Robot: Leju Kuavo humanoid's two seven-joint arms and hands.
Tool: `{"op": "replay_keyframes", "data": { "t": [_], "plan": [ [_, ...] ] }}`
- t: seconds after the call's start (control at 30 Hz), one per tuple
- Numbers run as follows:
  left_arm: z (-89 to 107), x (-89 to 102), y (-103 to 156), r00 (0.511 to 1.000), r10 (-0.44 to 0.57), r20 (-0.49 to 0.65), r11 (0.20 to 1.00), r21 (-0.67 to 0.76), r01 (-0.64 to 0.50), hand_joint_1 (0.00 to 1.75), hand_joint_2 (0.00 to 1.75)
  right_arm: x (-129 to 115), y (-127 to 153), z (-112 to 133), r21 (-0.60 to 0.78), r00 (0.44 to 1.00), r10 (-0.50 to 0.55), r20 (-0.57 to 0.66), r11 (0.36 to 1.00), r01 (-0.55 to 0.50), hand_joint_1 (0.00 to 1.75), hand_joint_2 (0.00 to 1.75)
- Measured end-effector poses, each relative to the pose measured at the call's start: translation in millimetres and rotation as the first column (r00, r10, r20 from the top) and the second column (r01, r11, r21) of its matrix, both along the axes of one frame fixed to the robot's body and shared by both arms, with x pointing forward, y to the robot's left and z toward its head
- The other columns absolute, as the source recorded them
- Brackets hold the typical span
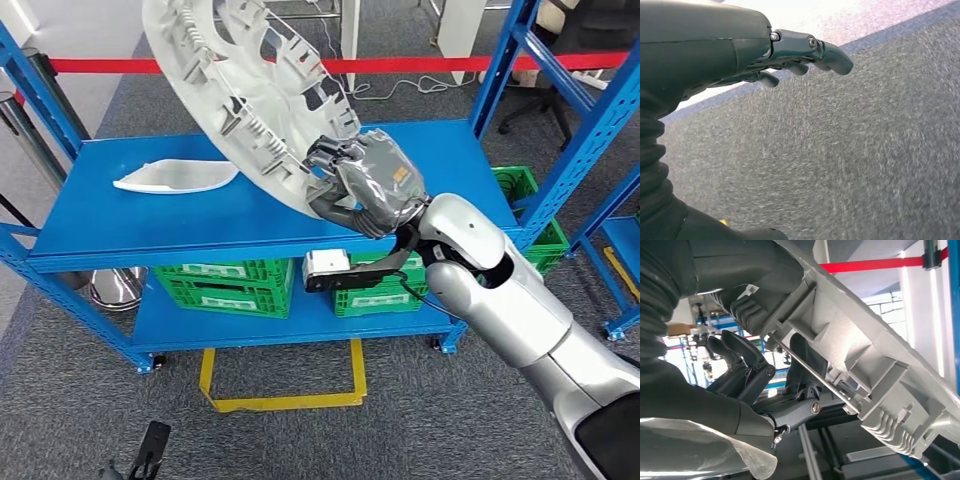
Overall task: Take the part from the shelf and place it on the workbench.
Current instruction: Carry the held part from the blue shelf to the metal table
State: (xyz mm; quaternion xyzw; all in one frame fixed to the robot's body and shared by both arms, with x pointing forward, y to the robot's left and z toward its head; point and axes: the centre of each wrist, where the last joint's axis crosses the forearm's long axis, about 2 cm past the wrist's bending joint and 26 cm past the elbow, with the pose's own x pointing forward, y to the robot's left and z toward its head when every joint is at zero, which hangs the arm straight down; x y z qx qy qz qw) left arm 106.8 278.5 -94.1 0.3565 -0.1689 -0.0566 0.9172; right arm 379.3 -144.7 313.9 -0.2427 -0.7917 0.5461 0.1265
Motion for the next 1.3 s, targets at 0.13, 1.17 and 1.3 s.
{"op": "replay_keyframes", "data": {
  "t": [0.13,1.17,1.3],
  "plan": [
    [-1.1,0.5,-0.4,0.997,-0.066,-0.051,0.996,-0.062,0.063,0.0,1.75,3.1,-5.0,-6.7,0.004,1.0,-0.03,-0.007,1.0,0.03,1.75,1.75],
    [-11.2,-27.4,4.4,0.858,-0.393,-0.33,0.89,-0.372,0.264,0.0,1.75,15.7,-33.4,-16.7,0.073,0.984,-0.153,-0.09,0.984,0.159,1.75,1.75],
    [-11.3,-28.0,4.4,0.855,-0.396,-0.335,0.89,-0.37,0.266,0.0,1.75,16.3,-34.3,-17.0,0.076,0.983,-0.156,-0.092,0.984,0.163,1.75,1.75]
  ]
}}
